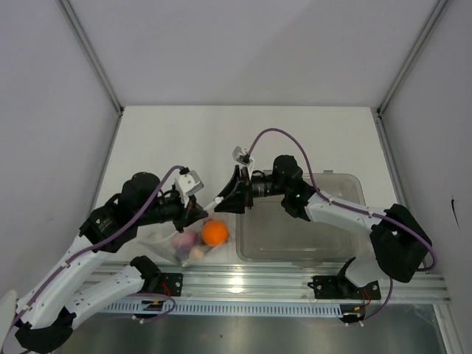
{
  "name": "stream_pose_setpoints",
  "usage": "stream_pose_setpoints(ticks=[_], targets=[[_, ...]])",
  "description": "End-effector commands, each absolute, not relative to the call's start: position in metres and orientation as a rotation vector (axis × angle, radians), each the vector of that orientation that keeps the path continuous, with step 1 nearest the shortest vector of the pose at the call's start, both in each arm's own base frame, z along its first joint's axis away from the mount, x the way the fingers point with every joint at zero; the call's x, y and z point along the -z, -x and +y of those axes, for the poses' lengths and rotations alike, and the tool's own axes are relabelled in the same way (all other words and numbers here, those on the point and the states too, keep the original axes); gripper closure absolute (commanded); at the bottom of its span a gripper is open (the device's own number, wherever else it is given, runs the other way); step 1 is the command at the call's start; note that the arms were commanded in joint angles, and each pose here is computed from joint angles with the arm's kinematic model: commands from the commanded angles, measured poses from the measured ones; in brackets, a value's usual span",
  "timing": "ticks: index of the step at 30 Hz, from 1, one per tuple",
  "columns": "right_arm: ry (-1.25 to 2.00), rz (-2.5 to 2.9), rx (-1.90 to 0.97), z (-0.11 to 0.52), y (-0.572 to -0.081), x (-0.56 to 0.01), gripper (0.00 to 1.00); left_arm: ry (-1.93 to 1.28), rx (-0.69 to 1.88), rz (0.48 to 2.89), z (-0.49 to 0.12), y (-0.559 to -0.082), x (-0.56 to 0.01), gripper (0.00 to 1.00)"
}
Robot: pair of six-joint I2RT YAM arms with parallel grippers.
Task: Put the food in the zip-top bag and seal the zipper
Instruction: Zip the zipper food storage bag at the center of the board.
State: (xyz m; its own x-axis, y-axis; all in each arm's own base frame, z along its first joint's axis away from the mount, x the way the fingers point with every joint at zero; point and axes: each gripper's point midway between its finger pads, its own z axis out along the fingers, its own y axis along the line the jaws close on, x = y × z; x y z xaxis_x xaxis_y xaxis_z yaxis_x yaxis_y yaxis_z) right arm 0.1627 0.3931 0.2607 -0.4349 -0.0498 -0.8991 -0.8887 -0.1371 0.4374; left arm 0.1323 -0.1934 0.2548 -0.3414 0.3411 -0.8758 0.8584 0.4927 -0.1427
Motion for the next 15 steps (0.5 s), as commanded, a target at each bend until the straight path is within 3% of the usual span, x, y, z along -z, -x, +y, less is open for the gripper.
stream_pose_setpoints(ticks=[1, 2, 5, 12, 13, 15], targets=[[1.104, 1.369, -1.718, 0.398, -0.151, -0.279, 0.58, -0.969, 0.831, 1.816, -0.202, -0.135, -0.281, 0.99], [1.106, 1.363, -1.724, 0.399, -0.151, -0.28, 0.64, -0.965, 0.821, 1.823, -0.201, -0.136, -0.28, 0.99], [1.121, 1.367, -1.748, 0.401, -0.147, -0.277, 0.98, -0.947, 0.798, 1.818, -0.198, -0.138, -0.281, 0.99], [1.096, 1.403, -1.744, 0.4, -0.146, -0.267, 1.0, -0.917, 0.785, 1.81, -0.196, -0.141, -0.283, 0.95], [1.082, 1.411, -1.735, 0.4, -0.147, -0.265, 1.0, -0.917, 0.785, 1.808, -0.196, -0.141, -0.284, 0.81], [1.08, 1.412, -1.736, 0.4, -0.146, -0.265, 1.0, -0.911, 0.781, 1.8, -0.196, -0.143, -0.286, 0.65]])
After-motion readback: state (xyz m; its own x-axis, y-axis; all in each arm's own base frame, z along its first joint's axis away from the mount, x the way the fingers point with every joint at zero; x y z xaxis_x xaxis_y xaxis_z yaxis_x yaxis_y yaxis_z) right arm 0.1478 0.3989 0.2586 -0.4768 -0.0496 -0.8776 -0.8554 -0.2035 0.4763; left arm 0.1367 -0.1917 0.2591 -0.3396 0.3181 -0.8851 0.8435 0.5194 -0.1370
